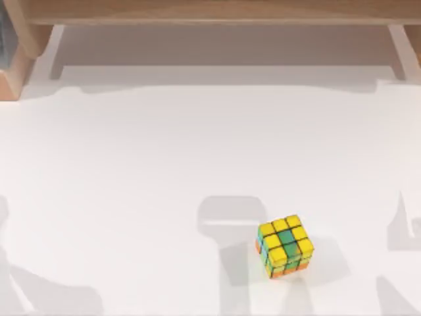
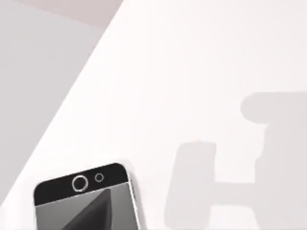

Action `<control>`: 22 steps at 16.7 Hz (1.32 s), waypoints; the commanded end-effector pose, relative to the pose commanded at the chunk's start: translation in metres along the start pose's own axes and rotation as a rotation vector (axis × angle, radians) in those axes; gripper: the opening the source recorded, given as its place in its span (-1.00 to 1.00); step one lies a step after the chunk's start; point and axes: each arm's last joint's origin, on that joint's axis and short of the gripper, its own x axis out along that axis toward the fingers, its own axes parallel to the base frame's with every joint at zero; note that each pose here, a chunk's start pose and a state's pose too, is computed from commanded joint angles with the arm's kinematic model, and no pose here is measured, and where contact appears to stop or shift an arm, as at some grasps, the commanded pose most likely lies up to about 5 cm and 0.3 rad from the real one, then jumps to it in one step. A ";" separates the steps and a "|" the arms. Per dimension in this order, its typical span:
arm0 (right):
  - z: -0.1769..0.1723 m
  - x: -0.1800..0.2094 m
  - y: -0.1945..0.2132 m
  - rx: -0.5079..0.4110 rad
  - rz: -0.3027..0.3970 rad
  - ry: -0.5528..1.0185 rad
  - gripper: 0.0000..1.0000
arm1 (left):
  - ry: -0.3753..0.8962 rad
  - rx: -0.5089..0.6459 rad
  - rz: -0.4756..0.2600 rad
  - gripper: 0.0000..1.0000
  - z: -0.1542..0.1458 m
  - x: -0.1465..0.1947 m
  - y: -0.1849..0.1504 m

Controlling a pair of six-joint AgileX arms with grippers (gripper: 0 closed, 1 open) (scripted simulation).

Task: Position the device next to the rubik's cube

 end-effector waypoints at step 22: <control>0.000 0.000 0.000 0.000 0.000 0.000 1.00 | 0.819 -0.264 -0.002 1.00 -0.007 0.130 0.085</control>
